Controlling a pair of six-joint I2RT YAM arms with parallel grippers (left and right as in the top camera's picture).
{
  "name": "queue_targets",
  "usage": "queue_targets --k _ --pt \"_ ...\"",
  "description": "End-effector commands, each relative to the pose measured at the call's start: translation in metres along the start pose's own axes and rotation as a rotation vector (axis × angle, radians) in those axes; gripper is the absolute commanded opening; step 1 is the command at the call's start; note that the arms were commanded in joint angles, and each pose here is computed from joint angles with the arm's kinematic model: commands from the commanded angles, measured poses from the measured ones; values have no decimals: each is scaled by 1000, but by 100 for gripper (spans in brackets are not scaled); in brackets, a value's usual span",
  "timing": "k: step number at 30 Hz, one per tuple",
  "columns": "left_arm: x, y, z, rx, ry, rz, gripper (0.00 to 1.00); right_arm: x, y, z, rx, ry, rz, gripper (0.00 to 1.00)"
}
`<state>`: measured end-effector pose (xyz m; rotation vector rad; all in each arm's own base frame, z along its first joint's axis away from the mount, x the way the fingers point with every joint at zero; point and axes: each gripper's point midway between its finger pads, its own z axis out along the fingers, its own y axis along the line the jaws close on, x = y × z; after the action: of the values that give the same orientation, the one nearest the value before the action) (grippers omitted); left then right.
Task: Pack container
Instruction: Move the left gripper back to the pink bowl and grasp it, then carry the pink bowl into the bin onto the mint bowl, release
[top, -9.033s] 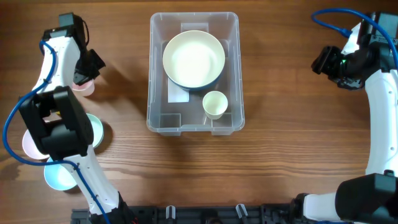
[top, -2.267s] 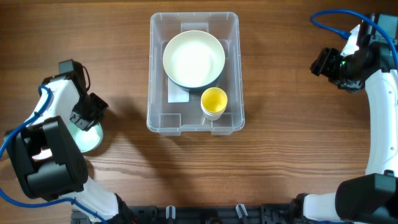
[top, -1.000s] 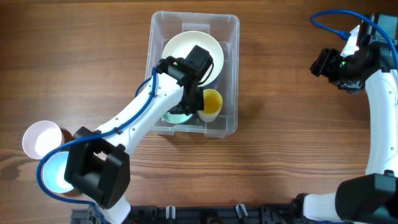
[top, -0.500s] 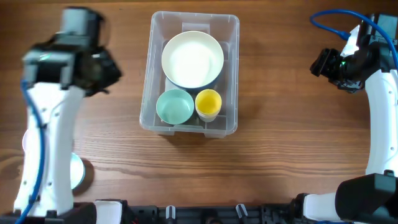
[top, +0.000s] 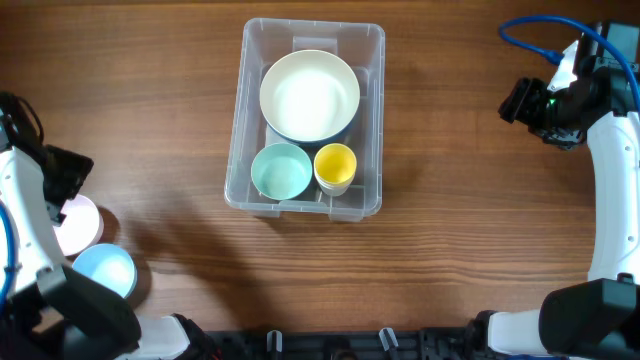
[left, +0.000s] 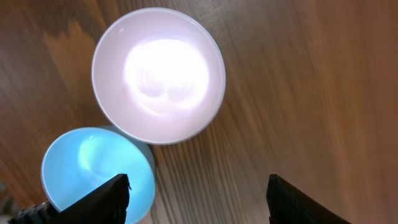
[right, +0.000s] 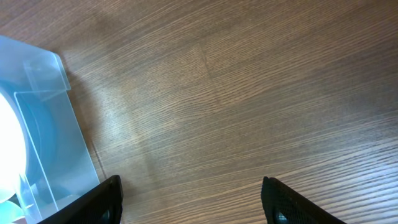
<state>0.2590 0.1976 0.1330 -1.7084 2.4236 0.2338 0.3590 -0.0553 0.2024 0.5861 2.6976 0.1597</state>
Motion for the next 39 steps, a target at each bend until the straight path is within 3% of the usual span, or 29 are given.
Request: queue_targets --k 1,11,13,19,23,28,30,35,39 --pt "1 -2 39 -46 59 53 71 1 3 -7 -11 -18 -15 72" --pt "10 -12 120 -127 178 103 70 1 3 -7 -10 -15 -16 72" --pt "15 -14 127 -119 204 103 61 2 3 -7 -10 -14 -15 72" --pt "16 -17 125 -111 205 107 8 2 3 -7 -10 -14 -15 72" --pt "20 -31 112 -70 200 132 4 2 3 -7 -10 -13 -15 72" --pt "13 -77 37 51 61 257 4 2 3 -7 -9 -12 -15 72" --pt "25 -103 -17 142 -8 331 4 2 3 -7 -9 -12 -15 72" --pt "98 -144 -116 354 -127 561 4 2 3 -7 -10 -12 -14 73" --pt "201 -163 -152 452 -107 850 4 3 3 -7 -9 -9 -11 73"
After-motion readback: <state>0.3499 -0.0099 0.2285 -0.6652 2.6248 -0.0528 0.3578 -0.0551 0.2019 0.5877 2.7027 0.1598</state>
